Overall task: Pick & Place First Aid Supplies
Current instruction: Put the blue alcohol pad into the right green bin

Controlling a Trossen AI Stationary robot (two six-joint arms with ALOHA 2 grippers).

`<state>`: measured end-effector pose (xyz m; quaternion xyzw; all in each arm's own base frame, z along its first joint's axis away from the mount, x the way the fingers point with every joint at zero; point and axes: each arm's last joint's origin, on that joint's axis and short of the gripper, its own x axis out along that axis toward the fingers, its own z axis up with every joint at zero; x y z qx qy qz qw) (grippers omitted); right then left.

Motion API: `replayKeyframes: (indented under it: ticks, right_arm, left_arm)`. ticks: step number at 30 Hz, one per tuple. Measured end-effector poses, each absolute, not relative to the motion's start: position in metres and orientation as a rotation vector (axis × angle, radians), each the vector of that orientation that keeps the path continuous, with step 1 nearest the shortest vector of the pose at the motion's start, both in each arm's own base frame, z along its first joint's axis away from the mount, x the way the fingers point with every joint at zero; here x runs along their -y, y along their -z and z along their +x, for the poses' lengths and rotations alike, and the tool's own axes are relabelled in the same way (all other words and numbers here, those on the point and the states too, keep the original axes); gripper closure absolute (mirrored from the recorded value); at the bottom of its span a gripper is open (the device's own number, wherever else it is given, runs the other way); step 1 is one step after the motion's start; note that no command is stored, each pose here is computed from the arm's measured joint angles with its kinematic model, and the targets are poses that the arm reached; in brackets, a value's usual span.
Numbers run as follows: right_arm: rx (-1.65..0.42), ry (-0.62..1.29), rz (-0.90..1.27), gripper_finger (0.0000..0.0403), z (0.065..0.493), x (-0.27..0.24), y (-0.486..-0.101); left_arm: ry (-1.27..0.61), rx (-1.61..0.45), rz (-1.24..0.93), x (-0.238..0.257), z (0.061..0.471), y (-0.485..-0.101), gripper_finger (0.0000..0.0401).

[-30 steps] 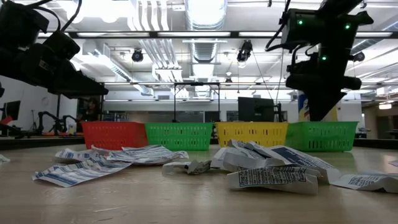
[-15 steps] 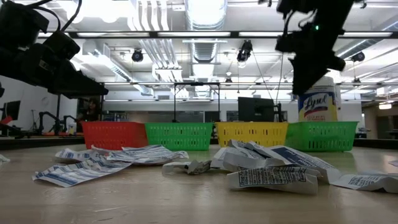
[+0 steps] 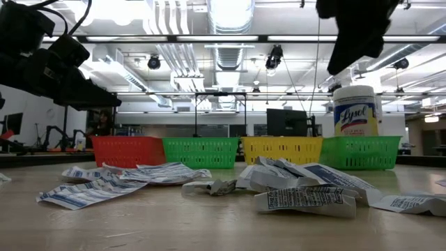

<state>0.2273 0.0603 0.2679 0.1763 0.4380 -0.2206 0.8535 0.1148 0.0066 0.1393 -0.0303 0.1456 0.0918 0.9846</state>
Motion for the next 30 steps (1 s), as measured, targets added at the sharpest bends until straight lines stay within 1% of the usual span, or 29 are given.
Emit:
replayKeyframes:
  ticks: [8, 16, 22, 26, 30]
  right_arm:
    - [-0.961, 0.178, 0.452, 0.0349, 0.226, -0.094, -0.270]
    - [-0.887, 0.042, 0.462, 0.0349, 0.223, -0.119, -0.276]
    - [-0.857, -0.045, 0.461, 0.0349, 0.226, -0.139, -0.274]
    - [-0.876, -0.097, 0.450, 0.0349, 0.232, -0.154, -0.264]
    - [-0.953, -0.156, 0.432, 0.0349, 0.241, -0.167, -0.245]
  left_arm:
    - [-0.184, -0.293, -0.061, -0.007, 0.115, -0.139, 0.0288]
    - [-0.184, -0.293, -0.061, -0.007, 0.115, -0.139, 0.0288]
    - [-0.184, -0.293, -0.061, -0.007, 0.115, -0.139, 0.0288]
    - [-0.184, -0.293, -0.061, -0.007, 0.115, -0.139, 0.0288]
    - [-0.185, -0.293, -0.061, -0.007, 0.115, -0.139, 0.0288]
